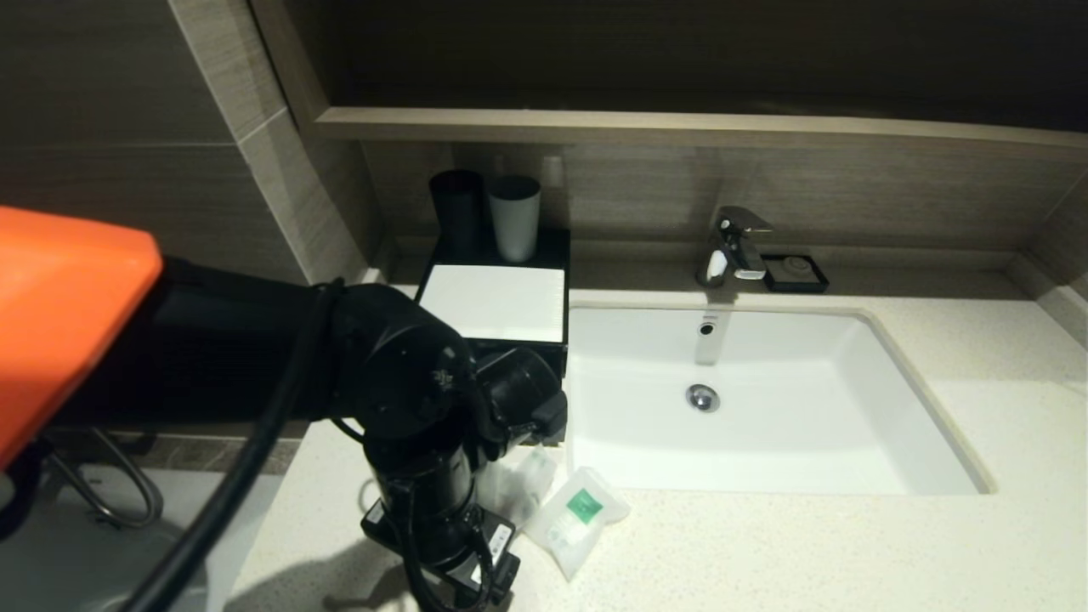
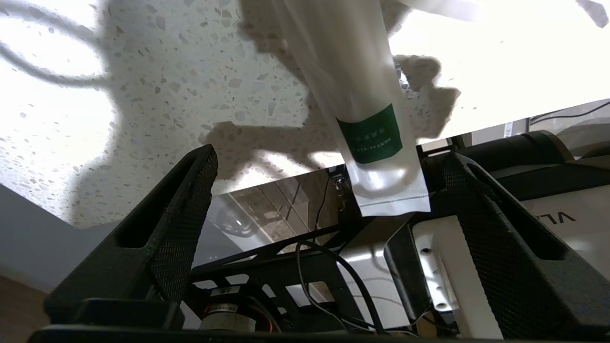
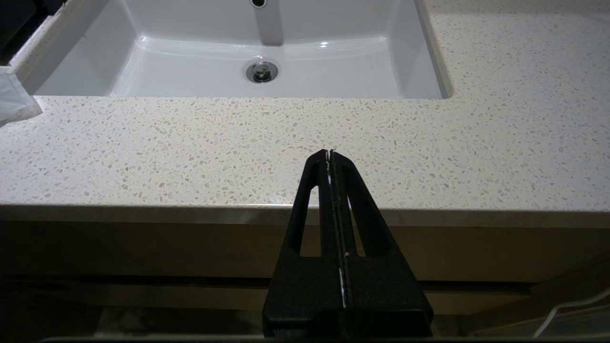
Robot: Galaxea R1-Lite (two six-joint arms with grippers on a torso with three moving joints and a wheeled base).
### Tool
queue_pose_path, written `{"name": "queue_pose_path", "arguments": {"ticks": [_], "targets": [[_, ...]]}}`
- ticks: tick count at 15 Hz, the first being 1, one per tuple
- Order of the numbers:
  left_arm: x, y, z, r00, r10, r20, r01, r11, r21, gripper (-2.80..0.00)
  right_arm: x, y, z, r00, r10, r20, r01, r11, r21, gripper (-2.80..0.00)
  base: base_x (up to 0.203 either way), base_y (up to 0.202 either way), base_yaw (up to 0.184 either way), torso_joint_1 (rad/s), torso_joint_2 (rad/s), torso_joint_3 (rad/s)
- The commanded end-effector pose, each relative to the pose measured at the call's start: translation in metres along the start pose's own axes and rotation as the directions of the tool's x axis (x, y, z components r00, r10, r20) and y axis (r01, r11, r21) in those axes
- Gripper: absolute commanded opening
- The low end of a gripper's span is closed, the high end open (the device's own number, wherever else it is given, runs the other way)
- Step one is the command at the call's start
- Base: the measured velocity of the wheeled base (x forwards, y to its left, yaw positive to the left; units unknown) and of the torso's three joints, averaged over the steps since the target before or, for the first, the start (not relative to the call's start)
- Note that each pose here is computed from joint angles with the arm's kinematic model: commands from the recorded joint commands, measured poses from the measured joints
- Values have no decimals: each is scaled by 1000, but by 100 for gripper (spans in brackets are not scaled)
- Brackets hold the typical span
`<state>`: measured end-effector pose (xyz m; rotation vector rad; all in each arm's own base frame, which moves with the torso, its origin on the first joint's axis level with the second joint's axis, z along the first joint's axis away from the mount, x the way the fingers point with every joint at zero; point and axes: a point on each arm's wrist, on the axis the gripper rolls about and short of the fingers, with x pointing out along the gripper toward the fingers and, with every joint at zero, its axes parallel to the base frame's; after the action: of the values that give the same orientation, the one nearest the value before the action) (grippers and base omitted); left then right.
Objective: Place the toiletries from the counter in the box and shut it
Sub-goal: Pick up the bathroom toiletry
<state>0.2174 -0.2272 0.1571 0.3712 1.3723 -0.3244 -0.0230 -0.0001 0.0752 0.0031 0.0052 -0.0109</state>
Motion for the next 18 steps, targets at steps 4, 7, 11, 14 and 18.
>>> {"name": "queue_pose_path", "arguments": {"ticks": [4,7,11,14,18], "targets": [[3,-1,3,1000,0,-6,0,1000,-3,0,0,0,0,1000,0,-1,0,1000,0,-280,0,0,0,0,0,0],[7,-3,5,1000,0,-6,0,1000,-3,0,0,0,0,1000,0,-1,0,1000,0,-280,0,0,0,0,0,0],[10,-4,8,1000,-2,-5,2,1000,-7,0,0,0,0,1000,0,-1,0,1000,0,-280,0,0,0,0,0,0],[11,-4,8,1000,-1,-7,1,1000,-8,0,0,0,0,1000,0,0,0,1000,0,-280,0,0,0,0,0,0],[14,-5,9,1000,2,-15,-2,1000,-13,0,0,0,0,1000,0,-1,0,1000,0,-280,0,0,0,0,0,0]]}}
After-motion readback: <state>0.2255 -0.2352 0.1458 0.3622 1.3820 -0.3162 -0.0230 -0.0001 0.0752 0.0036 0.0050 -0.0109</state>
